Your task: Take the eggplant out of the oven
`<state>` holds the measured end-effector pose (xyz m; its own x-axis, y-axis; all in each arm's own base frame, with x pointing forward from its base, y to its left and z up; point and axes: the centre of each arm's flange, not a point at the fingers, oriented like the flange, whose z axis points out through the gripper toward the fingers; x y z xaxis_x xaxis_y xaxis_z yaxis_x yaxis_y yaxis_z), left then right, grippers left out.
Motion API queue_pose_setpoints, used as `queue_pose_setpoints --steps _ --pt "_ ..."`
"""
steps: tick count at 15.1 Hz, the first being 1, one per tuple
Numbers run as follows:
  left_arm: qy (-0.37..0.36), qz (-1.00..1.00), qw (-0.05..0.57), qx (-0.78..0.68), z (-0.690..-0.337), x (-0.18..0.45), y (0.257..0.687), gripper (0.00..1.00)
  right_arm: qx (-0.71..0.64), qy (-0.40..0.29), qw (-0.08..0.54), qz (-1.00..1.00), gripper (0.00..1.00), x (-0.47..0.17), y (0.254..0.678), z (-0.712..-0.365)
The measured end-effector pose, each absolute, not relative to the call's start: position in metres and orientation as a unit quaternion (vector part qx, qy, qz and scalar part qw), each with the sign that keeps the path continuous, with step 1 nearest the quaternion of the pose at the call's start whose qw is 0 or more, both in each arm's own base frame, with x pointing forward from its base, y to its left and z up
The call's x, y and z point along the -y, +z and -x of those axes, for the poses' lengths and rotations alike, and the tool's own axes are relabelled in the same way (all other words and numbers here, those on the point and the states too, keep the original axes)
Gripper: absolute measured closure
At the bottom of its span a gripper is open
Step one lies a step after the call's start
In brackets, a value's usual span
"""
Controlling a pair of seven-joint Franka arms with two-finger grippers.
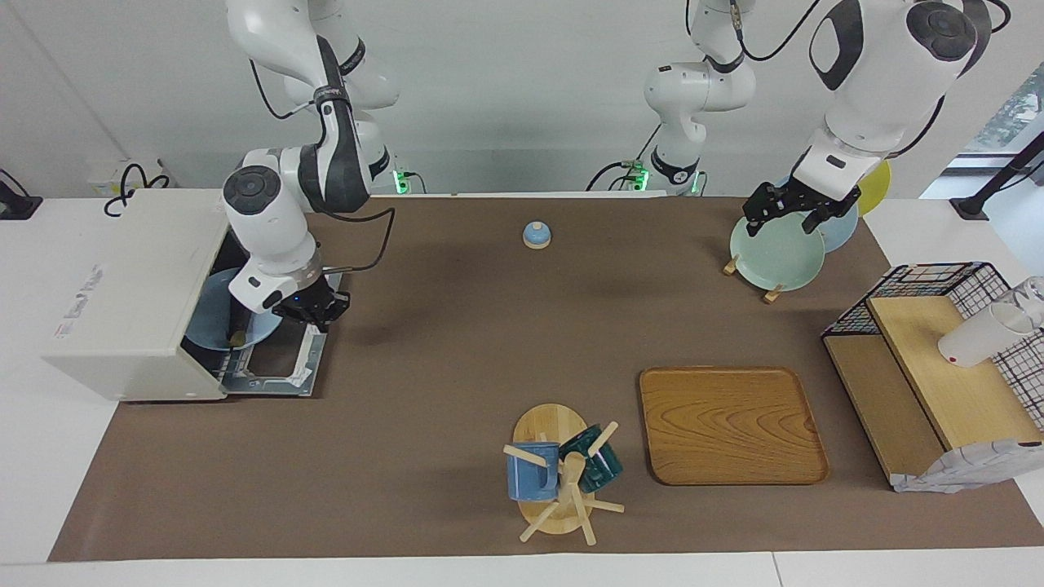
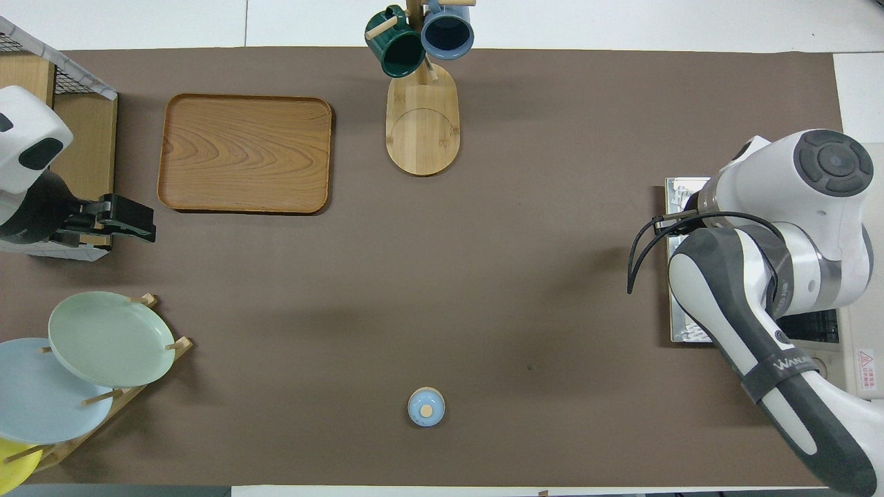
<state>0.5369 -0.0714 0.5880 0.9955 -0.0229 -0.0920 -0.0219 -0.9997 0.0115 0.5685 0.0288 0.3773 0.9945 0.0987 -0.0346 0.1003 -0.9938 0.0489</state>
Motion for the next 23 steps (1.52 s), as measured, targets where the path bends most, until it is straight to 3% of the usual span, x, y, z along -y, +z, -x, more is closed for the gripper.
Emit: queue_pose_setpoints --steps 5,6,14,16,18,21,23 --pt "-0.046 -0.999 0.005 0.011 -0.537 0.071 0.588 0.0 -0.05 -0.043 0.029 -0.997 0.44 -0.014 0.385 -0.562" --pt "-0.046 -0.999 0.005 0.011 -0.537 0.071 0.588 0.0 -0.051 -0.046 0.029 -0.997 0.44 -0.004 0.388 -0.56" --pt "-0.046 -0.999 0.005 0.011 -0.537 0.071 0.588 0.0 -0.064 -0.049 0.024 -0.996 0.45 0.044 0.38 -0.553" --pt "-0.046 -0.999 0.005 0.011 -0.537 0.071 0.588 0.0 -0.073 -0.038 0.024 -0.996 0.5 0.044 0.374 -0.552" --pt "-0.046 -0.999 0.005 0.011 -0.537 0.071 0.588 0.0 -0.074 -0.032 0.024 -0.996 0.6 0.048 0.367 -0.549" --pt "-0.046 -0.999 0.005 0.011 -0.537 0.071 0.588 0.0 -0.074 -0.023 0.025 -0.997 0.66 0.049 0.36 -0.544" --pt "-0.046 -0.999 0.005 0.011 -0.537 0.071 0.588 0.0 -0.087 -0.024 0.027 -0.996 0.8 0.048 0.361 -0.543"
